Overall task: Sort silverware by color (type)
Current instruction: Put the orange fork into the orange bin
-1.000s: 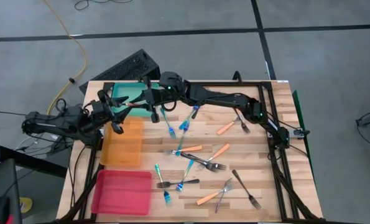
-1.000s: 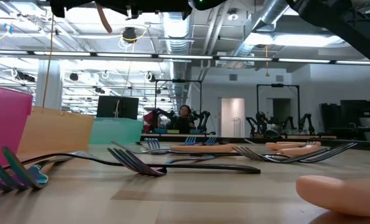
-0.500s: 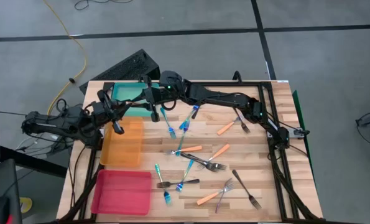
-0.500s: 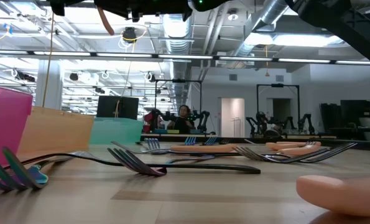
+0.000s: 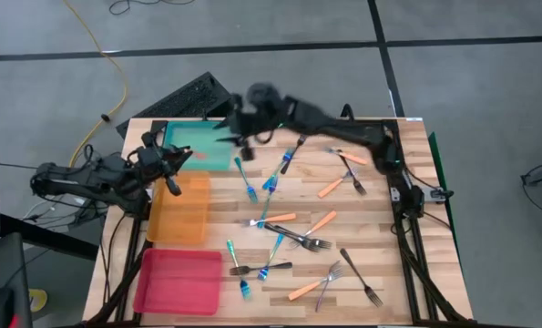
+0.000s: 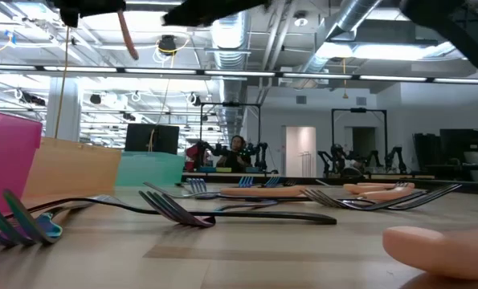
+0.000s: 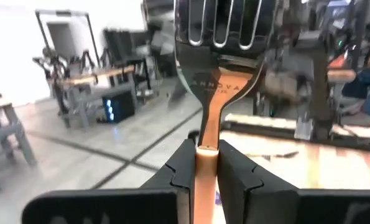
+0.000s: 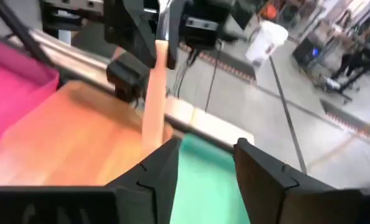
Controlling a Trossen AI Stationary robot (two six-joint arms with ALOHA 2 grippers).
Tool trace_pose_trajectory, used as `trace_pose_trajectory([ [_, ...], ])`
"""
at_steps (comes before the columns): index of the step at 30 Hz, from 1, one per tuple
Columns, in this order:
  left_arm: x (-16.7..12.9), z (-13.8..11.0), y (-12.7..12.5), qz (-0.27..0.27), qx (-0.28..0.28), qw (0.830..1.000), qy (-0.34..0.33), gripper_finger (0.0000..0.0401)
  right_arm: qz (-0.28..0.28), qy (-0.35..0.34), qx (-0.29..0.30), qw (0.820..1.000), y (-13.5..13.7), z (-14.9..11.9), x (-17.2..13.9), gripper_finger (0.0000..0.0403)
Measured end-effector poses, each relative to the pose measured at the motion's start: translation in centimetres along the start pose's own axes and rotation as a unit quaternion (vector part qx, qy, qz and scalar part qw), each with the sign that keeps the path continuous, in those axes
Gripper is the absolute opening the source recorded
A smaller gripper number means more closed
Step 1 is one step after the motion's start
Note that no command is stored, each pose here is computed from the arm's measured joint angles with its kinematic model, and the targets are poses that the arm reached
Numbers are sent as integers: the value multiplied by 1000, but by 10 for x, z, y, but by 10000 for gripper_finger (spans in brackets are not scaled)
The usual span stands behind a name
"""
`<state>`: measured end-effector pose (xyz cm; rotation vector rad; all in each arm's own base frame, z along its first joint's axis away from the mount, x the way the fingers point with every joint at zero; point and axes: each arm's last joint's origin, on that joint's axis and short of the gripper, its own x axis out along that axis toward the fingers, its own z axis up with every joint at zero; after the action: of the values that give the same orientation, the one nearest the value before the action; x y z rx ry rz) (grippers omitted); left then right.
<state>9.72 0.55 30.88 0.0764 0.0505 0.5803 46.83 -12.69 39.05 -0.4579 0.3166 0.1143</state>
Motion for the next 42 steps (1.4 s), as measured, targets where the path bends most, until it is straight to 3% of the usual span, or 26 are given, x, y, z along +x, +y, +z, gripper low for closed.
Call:
trace_pose_trajectory([
  [4, 1, -5, -1, 6, -17, 998, 56, 23, 10, 62, 5, 998, -10, 1, -41, 183],
  [11, 15, -18, -14, 47, -130, 975, 175, 23, -78, 99, -12, 992, -29, 28, -127, 176],
  [15, 23, -13, -22, 78, -190, 948, 243, 23, -130, 103, -17, 986, -34, 39, -163, 176],
  [18, 27, -6, -25, 131, -237, 918, 291, 23, -161, 91, -2, 983, -36, 49, -189, 175],
  [21, 29, 0, -28, 181, -248, 887, 344, 23, -178, 91, 11, 980, -37, 52, -211, 175],
  [28, 39, -16, -45, 226, -320, 804, 447, 23, -190, 101, 31, 976, -38, 50, -227, 175],
  [33, 40, -28, -45, 258, -315, 753, 516, 23, -173, 133, 44, 975, -36, 43, -228, 175],
  [42, 39, -32, -36, 307, -291, 734, 531, 23, -150, 151, 48, 976, -32, 38, -222, 175],
])
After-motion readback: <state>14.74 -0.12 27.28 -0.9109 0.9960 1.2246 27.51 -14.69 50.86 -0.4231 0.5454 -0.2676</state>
